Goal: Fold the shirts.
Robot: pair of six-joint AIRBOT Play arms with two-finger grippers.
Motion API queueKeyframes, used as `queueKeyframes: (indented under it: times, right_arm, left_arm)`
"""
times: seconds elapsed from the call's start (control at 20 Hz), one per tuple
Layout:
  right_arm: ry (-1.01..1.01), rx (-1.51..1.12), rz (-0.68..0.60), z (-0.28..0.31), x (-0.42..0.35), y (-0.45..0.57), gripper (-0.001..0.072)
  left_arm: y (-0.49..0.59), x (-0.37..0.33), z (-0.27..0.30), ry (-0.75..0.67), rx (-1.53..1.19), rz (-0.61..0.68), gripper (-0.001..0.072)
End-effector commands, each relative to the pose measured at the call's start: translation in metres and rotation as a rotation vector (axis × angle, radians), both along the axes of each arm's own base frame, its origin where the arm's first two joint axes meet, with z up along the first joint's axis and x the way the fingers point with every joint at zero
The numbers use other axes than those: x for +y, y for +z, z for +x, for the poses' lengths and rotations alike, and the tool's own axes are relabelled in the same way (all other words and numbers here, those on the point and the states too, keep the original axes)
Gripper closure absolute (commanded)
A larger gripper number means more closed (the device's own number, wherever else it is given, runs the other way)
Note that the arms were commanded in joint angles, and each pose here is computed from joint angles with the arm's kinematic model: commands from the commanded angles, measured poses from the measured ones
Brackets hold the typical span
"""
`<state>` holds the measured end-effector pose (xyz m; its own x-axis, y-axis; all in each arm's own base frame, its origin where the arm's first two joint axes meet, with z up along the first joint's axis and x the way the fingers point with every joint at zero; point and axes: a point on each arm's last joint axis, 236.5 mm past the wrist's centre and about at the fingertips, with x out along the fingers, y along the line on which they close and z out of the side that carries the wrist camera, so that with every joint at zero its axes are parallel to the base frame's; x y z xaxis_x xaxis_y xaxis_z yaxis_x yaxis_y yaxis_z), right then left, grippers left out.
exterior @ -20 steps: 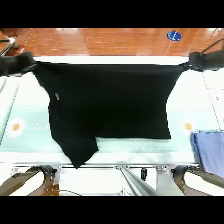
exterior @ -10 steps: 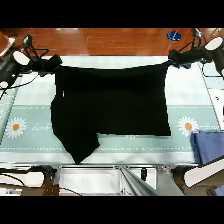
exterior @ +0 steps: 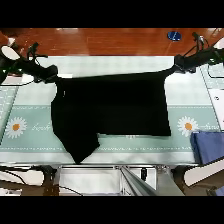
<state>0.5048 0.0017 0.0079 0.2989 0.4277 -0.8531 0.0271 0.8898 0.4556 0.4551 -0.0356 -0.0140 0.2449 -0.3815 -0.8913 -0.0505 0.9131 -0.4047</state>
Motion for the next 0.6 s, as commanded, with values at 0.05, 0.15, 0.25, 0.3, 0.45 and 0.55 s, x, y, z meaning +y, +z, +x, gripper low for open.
queueKeyframes:
  times: [0.05, 0.15, 0.25, 0.3, 0.45, 0.55]
  right_arm:
    - [0.054, 0.174, -0.008, -0.046, -0.005, -0.034, 0.0694]
    - [0.052, 0.236, -0.001, -0.062, 0.001, -0.06, 0.0694]
    - [0.042, 0.275, 0.016, -0.074, 0.004, -0.076, 0.0693]
    - [0.031, 0.29, 0.02, -0.076, 0.005, -0.079, 0.0639]
    - [0.045, 0.317, 0.038, -0.086, 0.009, -0.069, 0.0297]
    - [0.034, 0.315, -0.004, -0.093, -0.003, -0.053, 0.0297]
  left_arm:
    - [-0.04, 0.006, -0.055, -0.086, 0.189, 0.01, 0.0681]
    - [-0.062, 0.004, -0.07, -0.085, 0.256, -0.003, 0.0681]
    - [-0.072, 0.002, -0.08, -0.091, 0.3, -0.013, 0.068]
    - [-0.071, 0.001, -0.081, -0.082, 0.309, -0.019, 0.0641]
    - [-0.061, 0.0, -0.089, -0.069, 0.356, -0.033, 0.02]
    - [-0.048, 0.007, -0.098, -0.055, 0.38, -0.046, 0.02]
